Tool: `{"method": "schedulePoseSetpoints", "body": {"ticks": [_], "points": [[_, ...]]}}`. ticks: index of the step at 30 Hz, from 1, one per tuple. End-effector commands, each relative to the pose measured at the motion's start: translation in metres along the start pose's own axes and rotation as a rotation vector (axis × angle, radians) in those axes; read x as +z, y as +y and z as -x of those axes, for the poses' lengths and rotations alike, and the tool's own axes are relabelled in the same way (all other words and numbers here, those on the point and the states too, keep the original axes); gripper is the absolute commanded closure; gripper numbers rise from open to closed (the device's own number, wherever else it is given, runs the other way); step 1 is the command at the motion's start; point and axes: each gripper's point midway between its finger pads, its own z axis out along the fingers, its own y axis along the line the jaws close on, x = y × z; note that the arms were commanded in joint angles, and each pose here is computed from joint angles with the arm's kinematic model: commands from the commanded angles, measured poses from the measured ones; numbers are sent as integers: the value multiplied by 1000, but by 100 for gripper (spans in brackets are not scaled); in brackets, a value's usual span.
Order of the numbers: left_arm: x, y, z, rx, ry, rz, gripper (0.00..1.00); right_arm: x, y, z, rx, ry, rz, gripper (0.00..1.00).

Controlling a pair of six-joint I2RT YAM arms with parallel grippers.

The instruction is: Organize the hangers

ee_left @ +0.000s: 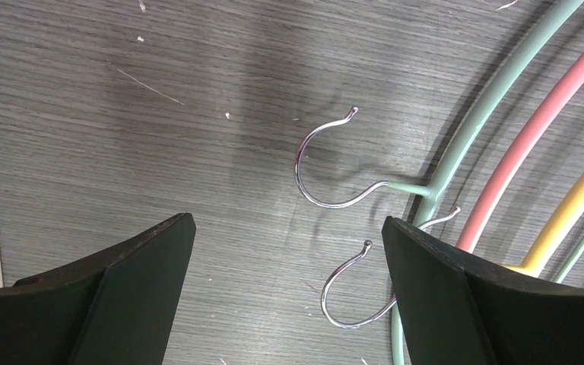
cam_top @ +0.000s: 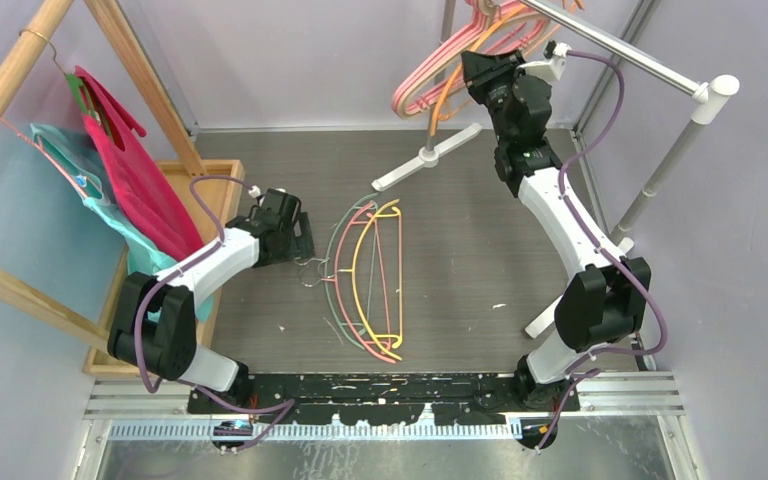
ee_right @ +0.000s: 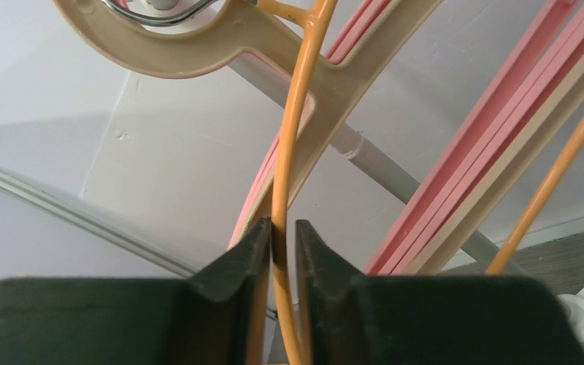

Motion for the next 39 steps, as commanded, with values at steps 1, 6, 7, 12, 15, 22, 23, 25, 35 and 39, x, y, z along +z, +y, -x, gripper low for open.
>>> {"method": "schedulePoseSetpoints", "body": {"ticks": [1, 6, 7, 12, 15, 22, 23, 25, 35, 39], "points": [[-7, -5, 24, -14, -67, -8, 2, -12, 12, 18, -9, -32, 12, 68], [-9, -5, 23, -16, -64, -14, 2, -37, 12, 34, -35, -73, -15, 44], [-9, -5, 22, -17, -63, -15, 2, -42, 13, 36, -43, -73, -17, 39], [-9, -4, 24, -16, -69, -7, 2, -74, 15, 39, -93, -37, -25, 24], [-7, -4, 24, -14, -64, -4, 2, -98, 8, 35, -145, -3, -38, 18], [-4, -3, 20, -10, -51, 6, 2, -163, -32, -22, -312, 225, -126, 18], [-3, -3, 19, -9, -49, 7, 2, -174, -39, -46, -346, 293, -139, 19], [-2, -2, 19, -8, -47, 13, 2, -201, -53, -97, -429, 430, -170, 22], [-2, -3, 21, -10, -51, 13, 2, -310, -59, -330, -724, 994, -17, 27], [-3, -1, 19, -11, -47, 19, 2, -317, -59, -382, -741, 1093, 24, 30]]}}
